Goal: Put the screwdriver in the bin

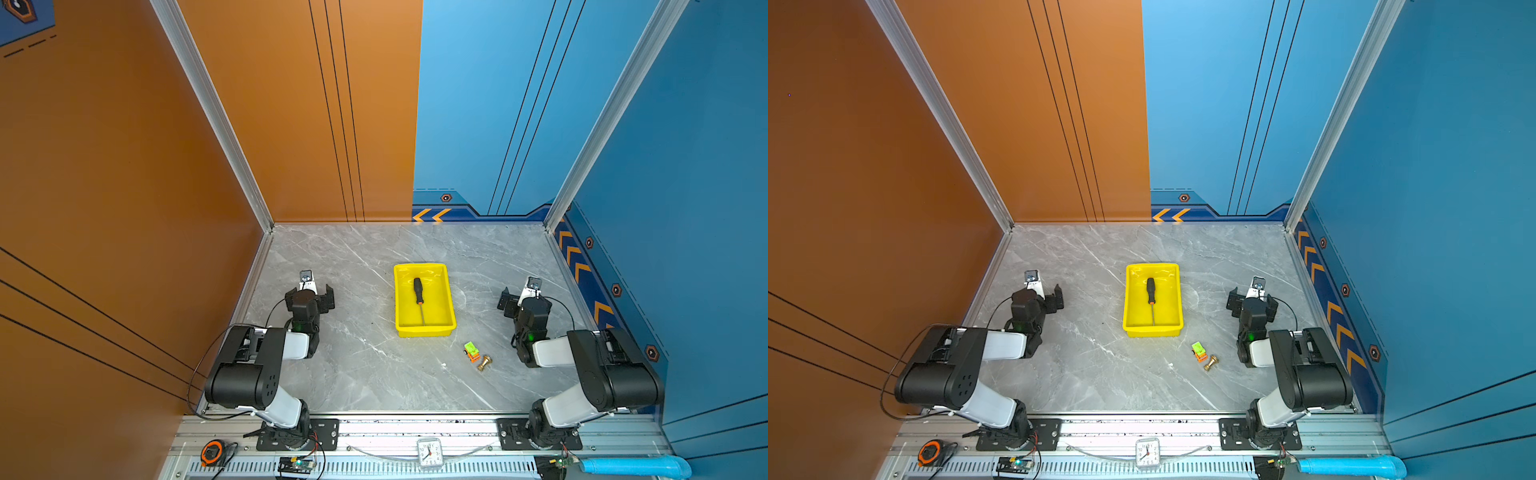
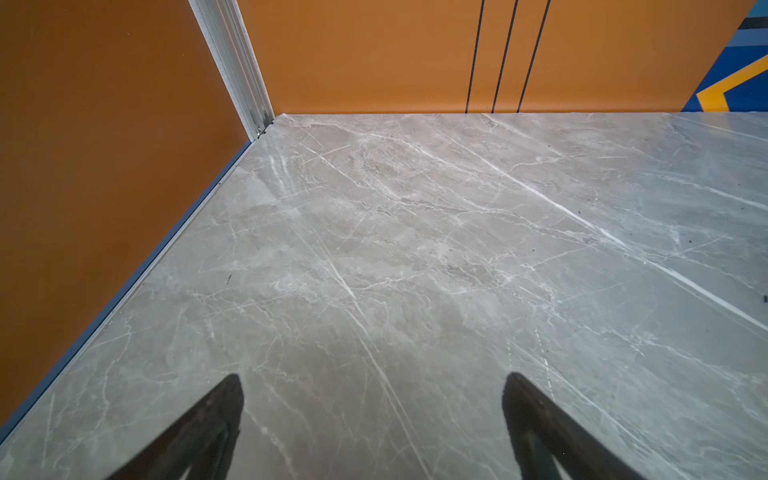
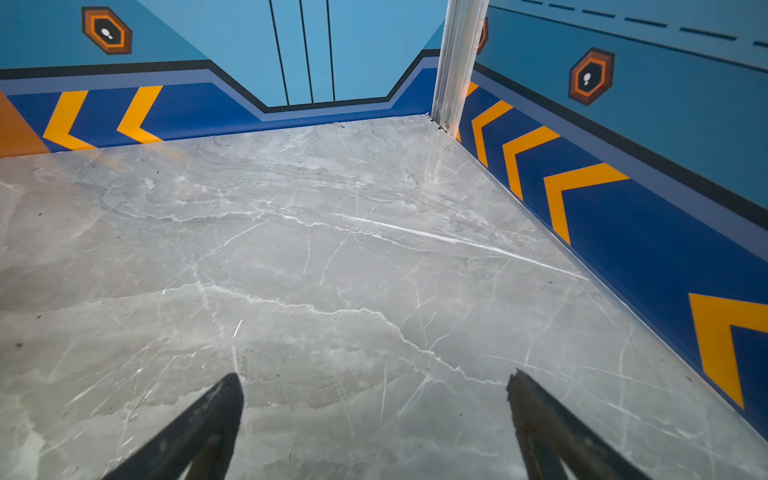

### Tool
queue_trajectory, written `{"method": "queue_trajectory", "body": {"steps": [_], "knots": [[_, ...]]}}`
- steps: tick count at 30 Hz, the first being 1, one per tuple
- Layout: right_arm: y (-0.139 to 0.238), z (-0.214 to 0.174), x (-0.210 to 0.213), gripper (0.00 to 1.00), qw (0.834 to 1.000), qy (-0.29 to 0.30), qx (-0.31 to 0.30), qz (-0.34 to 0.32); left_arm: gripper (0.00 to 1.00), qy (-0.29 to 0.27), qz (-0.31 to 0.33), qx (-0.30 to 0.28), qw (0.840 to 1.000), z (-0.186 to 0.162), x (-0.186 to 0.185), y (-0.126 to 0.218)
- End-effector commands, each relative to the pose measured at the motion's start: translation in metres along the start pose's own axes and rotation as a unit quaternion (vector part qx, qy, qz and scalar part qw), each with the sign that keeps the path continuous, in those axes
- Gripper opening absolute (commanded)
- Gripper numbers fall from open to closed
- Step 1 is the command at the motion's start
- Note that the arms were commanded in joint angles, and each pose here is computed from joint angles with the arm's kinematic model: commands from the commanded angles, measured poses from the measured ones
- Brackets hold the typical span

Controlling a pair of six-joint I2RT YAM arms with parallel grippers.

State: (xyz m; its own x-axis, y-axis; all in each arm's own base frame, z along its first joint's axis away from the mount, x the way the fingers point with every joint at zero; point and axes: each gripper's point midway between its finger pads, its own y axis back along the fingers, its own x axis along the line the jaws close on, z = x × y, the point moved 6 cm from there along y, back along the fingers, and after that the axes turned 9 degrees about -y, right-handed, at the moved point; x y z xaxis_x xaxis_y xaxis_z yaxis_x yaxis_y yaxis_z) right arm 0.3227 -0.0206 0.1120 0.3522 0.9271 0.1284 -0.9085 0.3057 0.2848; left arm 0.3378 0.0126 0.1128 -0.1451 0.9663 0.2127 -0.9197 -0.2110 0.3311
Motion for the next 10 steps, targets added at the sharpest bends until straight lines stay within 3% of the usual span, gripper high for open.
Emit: {"method": "queue_trajectory", "body": {"steps": [1,10], "knots": [[-0.0042,0.0049,0.0005,1.00,1.000,-0.001,0.000,-0.020,0.98,-0.006,-0.007,-0.004,1.000,-0.0017,-0.0010,0.0003],[-0.0044,0.0051,0.0010,1.00,1.000,-0.001,-0.003,-0.018,0.98,-0.015,-0.037,-0.004,0.999,-0.0009,-0.0068,-0.0012]]}}
